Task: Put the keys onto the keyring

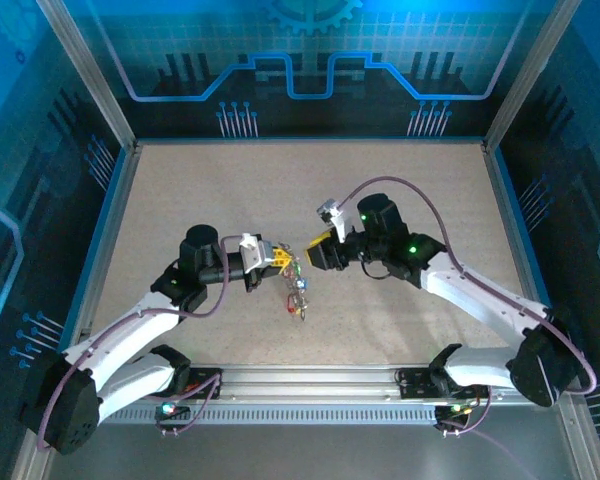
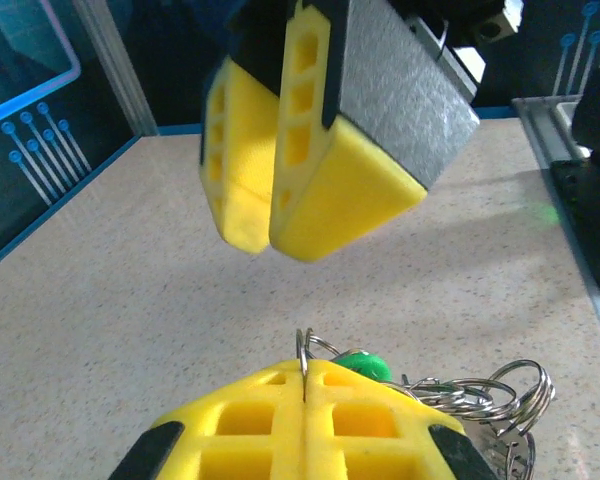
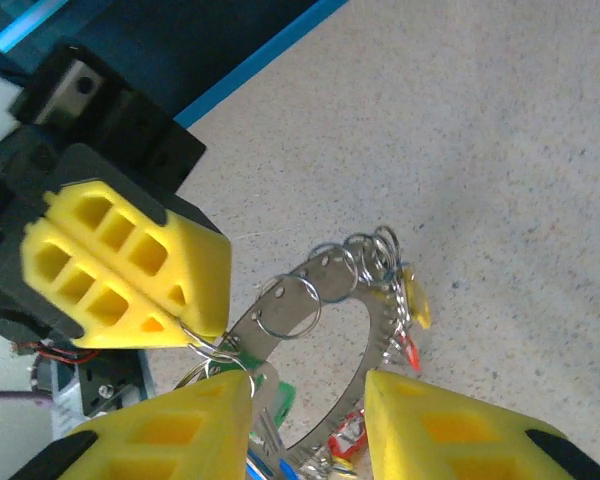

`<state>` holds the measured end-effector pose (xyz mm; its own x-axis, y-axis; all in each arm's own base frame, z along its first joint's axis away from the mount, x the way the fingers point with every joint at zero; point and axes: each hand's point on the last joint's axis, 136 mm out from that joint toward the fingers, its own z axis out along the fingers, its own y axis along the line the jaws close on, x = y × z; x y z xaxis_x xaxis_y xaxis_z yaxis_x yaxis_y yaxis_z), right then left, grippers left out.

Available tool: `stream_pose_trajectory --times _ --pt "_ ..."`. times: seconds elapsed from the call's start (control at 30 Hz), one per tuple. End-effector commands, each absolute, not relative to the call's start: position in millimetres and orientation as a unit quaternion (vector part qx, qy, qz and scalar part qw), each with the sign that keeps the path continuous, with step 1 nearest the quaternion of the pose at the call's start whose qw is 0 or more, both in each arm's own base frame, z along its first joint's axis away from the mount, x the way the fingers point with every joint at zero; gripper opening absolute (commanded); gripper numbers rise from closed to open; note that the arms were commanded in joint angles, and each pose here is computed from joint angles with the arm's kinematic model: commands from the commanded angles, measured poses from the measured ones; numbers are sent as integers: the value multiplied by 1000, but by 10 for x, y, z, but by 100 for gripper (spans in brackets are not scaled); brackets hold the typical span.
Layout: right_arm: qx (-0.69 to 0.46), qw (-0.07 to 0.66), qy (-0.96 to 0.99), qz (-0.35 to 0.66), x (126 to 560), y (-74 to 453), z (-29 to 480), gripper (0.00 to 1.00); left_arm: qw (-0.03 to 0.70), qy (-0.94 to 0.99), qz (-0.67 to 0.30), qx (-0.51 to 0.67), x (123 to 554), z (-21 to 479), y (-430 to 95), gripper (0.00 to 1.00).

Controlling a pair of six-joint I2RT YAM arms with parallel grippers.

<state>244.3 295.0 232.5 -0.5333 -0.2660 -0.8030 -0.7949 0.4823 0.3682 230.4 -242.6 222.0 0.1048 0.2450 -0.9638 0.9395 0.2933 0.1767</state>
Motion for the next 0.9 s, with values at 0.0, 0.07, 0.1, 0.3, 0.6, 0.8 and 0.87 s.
stream_pose_trajectory --times 0.0,0.07,0.1,0.3,0.6,0.8,0.87 --pt "-410 389 744 356 2287 2880 2423 36 561 536 -356 521 2142 2398 -2517 0" --pt "-471 430 693 336 2143 2886 2467 38 558 527 -367 526 2102 2406 -2534 0" --pt "-500 449 666 323 2061 2885 2450 38 556 521 -373 529 2077 2421 -2542 0" --pt "-591 507 568 269 1877 2892 2430 31 534 493 -411 550 1923 2451 -2587 0" --pt "-625 485 549 270 1857 3064 2422 18 523 486 -421 559 1867 2434 -2609 0" --pt "-629 470 555 276 1884 3181 2370 20 521 486 -422 560 1860 2420 -2616 0" --pt "-630 463 558 279 1883 3209 2340 20 523 486 -421 560 1862 2426 -2618 0"
